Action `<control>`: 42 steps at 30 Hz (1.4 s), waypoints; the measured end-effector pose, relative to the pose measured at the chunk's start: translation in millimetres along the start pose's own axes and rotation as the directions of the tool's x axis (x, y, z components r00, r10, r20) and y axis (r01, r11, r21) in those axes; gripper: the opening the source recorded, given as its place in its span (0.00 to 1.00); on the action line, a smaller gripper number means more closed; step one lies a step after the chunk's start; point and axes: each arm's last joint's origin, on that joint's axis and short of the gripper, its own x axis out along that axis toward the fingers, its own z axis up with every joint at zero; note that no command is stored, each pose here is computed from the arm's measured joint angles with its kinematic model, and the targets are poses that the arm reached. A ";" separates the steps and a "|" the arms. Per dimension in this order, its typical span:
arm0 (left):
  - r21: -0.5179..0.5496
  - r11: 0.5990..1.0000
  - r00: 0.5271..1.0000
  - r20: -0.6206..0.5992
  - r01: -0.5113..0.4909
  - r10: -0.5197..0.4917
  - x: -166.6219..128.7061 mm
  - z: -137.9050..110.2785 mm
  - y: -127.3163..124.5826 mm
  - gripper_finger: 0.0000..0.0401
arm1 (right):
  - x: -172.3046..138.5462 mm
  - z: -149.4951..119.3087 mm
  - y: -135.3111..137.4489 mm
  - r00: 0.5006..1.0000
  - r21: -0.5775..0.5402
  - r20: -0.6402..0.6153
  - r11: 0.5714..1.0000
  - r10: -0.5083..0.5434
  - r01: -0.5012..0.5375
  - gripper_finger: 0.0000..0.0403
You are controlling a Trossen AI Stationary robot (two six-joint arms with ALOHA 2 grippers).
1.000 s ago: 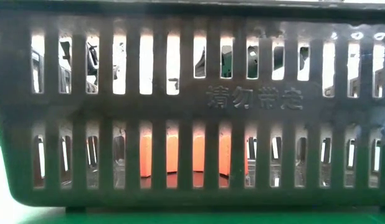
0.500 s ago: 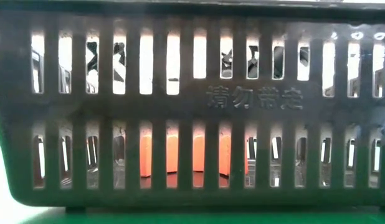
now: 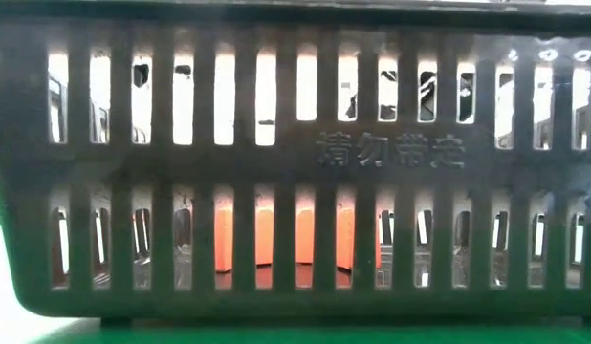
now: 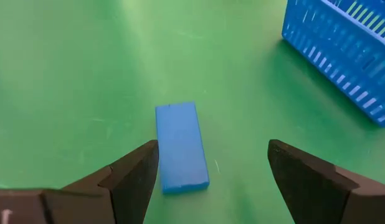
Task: Sort & place blocks by color
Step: Put the top blue block into the blue bin
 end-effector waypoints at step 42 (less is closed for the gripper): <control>0.029 0.996 0.996 0.020 0.089 -0.090 -26.6 -25.8 -31.6 0.50 | 6.5 -16.6 19.8 0.982 -0.045 0.168 0.996 0.087 -0.080 0.73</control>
